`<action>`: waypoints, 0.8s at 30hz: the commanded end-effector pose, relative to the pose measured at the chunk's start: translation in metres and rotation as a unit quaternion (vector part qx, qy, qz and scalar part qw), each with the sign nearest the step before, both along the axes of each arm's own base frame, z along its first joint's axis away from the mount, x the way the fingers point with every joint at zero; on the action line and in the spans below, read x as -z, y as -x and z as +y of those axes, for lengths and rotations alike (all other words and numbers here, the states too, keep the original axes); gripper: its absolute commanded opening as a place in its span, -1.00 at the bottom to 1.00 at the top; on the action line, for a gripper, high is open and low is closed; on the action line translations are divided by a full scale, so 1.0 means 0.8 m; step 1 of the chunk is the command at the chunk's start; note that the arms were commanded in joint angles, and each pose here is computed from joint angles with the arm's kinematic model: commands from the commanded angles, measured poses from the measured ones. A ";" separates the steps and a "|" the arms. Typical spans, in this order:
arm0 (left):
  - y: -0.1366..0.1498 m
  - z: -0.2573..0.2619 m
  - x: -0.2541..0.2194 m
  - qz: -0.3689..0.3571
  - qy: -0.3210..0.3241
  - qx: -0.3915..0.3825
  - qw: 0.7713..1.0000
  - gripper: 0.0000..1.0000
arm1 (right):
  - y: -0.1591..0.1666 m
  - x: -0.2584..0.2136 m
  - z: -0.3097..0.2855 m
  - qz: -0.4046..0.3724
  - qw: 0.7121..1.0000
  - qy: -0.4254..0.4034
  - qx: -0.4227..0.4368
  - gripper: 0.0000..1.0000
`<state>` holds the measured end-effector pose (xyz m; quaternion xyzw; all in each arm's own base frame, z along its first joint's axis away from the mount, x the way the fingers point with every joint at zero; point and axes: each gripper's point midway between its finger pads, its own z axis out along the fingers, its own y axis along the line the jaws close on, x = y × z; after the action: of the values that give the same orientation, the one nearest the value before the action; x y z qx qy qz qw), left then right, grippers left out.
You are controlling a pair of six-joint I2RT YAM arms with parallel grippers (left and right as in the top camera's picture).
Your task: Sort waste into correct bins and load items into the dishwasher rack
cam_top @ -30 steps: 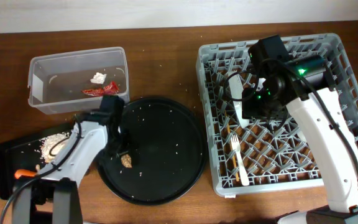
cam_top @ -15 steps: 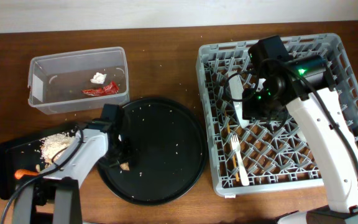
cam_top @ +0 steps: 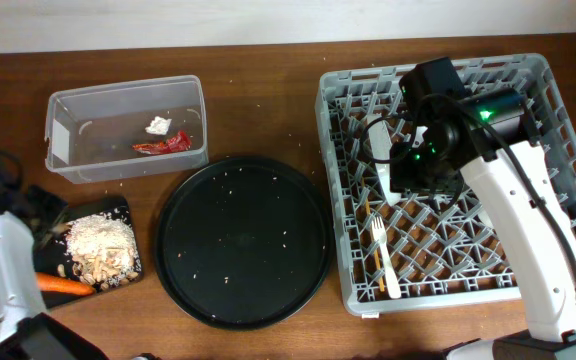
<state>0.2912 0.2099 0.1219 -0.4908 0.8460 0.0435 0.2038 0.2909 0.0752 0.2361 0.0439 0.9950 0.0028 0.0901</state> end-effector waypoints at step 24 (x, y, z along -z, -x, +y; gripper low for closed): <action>0.008 0.026 0.096 0.063 0.067 -0.037 0.995 0.03 | 0.004 -0.007 -0.003 -0.005 1.000 0.000 0.005 0.09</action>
<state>0.2709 0.2438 0.0458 -0.5352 0.8343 0.0775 0.1074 0.2877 0.0743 0.2356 0.0437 0.9955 0.0008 0.0836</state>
